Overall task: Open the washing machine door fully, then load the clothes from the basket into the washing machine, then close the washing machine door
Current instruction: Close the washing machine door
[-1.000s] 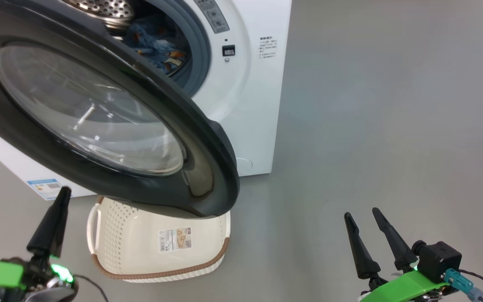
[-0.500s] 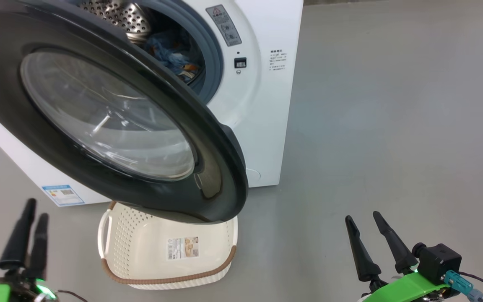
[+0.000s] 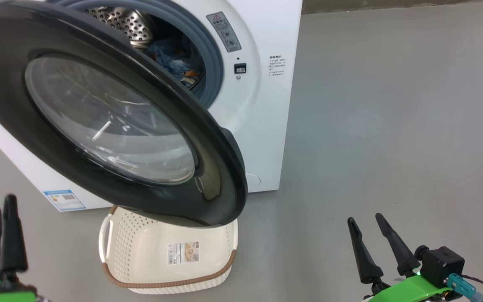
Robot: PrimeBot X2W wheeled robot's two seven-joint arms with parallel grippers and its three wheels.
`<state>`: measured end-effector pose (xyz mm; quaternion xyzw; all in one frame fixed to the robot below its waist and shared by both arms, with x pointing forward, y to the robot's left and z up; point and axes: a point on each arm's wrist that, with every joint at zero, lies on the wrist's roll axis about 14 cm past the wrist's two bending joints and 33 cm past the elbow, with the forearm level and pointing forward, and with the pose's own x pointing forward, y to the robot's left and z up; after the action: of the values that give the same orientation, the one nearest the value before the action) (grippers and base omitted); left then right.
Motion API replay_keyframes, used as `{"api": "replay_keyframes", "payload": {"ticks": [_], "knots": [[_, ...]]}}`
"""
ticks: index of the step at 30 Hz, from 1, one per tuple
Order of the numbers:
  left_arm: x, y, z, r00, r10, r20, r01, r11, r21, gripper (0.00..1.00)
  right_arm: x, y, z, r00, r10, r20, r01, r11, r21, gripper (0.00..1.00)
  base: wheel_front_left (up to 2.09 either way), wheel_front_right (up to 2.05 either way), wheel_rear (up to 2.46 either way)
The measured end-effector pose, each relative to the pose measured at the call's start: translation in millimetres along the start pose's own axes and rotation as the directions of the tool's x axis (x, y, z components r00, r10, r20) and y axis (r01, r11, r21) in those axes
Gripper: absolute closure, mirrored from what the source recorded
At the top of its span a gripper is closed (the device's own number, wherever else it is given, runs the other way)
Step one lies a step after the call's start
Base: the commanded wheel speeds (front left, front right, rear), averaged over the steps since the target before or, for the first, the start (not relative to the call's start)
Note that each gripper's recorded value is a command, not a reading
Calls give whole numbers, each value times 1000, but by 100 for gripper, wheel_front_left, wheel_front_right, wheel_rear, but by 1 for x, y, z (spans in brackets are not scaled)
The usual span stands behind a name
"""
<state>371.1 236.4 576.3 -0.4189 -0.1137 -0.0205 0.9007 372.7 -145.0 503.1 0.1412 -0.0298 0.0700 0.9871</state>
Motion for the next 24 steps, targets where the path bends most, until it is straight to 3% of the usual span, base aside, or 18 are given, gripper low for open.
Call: {"api": "replay_keyframes", "payload": {"ticks": [4,5,8,18,24], "knots": [[-12,11,-8,1000,-12,-28,18,979,203,0,0,1,1,1000,2,4,-2,1000,0,0,0,0,0],[-18,19,-14,995,-24,-94,58,922,382,0,0,1,1,1000,3,3,-3,1000,-5,0,0,0,0],[-20,28,-14,995,-6,-102,56,868,493,0,0,1,2,1000,5,4,-5,1000,-6,0,0,0,0],[-33,34,-27,992,22,-126,66,758,649,0,-1,1,3,1000,4,7,-4,1000,-7,0,0,0,0],[-43,41,-41,986,61,-155,60,739,671,0,-2,0,3,1000,-1,9,1,1000,-10,0,0,0,0]]}}
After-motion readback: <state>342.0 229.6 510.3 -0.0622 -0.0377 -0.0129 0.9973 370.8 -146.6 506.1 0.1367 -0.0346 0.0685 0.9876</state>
